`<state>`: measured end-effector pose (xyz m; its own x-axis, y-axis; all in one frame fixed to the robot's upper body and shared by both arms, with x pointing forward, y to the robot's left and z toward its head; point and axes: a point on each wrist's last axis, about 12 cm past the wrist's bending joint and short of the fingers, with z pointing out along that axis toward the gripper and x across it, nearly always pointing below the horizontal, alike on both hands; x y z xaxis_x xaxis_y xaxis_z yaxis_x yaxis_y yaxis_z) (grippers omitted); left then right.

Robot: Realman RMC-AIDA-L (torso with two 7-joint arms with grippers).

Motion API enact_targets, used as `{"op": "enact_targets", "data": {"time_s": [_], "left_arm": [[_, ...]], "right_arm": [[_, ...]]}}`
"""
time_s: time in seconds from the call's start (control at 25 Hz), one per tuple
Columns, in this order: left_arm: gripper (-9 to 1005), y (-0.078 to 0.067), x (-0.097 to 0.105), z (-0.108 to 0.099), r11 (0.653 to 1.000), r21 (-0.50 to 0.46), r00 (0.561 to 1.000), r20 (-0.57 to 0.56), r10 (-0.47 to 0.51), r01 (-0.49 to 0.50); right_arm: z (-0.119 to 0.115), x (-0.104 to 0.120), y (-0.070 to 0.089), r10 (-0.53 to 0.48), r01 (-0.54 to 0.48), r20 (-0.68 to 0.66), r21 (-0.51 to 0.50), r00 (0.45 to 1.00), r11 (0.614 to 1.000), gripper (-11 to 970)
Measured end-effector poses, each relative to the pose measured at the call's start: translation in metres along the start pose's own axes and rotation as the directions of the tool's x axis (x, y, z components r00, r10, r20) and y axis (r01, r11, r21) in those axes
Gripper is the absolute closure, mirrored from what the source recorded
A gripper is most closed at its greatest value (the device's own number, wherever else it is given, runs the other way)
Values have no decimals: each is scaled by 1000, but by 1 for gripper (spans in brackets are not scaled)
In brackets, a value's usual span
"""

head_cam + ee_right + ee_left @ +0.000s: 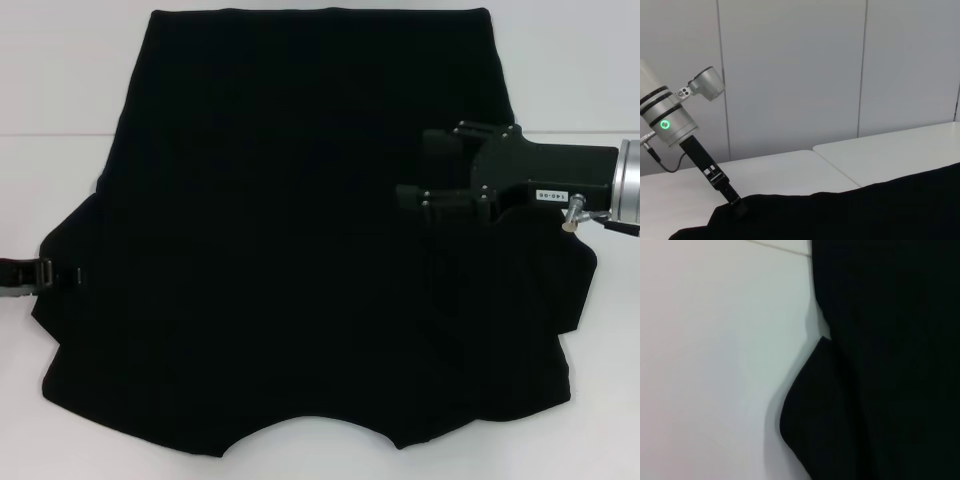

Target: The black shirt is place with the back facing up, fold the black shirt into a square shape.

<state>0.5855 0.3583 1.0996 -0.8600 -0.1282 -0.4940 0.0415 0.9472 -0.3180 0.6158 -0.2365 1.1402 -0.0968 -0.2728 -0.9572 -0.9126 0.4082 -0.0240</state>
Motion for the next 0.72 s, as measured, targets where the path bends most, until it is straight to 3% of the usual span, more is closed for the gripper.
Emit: {"op": "enact_targets", "data": {"time_s": [0.24,0.44,0.72], "left_arm": [[420,0,2,2,1000,-1,1000,-8,6,-6],[668,2,3,1,1000,-3,1000,-7,6,-6],[892,2,2,1,1000,3,1000,4,4,-4]], "right_arm": [[0,-1,-1,-5,5,2,1,1000,1000,59],[0,-1,0,-6,6,2,-1,1000,1000,59],[-1,-1,0,1,-1,5,4,1000,1000,59]]}}
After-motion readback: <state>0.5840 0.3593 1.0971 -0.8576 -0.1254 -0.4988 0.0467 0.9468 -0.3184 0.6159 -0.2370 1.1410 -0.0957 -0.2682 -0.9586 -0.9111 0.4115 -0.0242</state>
